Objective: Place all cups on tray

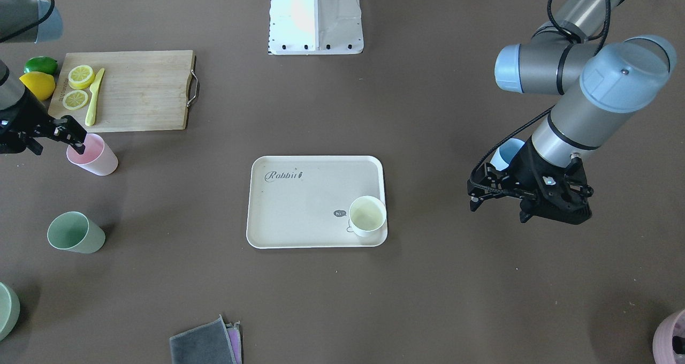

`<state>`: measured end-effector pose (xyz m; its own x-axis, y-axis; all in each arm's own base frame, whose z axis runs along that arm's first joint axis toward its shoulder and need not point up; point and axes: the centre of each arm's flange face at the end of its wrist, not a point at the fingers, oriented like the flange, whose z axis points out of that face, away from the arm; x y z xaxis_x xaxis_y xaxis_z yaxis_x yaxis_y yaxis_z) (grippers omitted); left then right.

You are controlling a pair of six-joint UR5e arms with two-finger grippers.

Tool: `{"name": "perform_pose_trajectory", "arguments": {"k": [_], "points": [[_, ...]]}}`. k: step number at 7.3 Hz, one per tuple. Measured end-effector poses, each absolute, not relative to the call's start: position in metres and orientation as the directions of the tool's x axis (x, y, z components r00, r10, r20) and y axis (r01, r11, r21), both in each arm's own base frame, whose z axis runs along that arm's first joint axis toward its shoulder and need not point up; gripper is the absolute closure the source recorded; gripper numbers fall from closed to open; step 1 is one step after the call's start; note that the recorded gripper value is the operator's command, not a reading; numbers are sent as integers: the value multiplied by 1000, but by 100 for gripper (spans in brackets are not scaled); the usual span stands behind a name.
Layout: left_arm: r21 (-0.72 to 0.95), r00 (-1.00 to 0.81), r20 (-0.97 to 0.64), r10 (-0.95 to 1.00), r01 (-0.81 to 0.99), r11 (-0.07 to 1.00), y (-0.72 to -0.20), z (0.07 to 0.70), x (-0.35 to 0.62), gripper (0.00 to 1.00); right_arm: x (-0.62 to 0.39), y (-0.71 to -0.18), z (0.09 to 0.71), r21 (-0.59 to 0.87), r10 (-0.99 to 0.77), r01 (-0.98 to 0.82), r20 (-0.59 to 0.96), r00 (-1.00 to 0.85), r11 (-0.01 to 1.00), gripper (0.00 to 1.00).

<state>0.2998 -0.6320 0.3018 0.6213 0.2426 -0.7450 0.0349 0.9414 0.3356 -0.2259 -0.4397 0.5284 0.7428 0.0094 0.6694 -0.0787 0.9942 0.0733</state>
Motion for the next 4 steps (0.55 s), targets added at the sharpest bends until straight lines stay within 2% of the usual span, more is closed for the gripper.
{"name": "perform_pose_trajectory", "arguments": {"k": [1,4], "points": [[336,622,-745,242,35,941,-632,302,300,2,-234,-438,529,65,27,-93,663,748,994,100],[334,620,-746,243,33,942,-631,303,300,2,-245,-435,528,49,52,-112,664,746,992,100]]}}
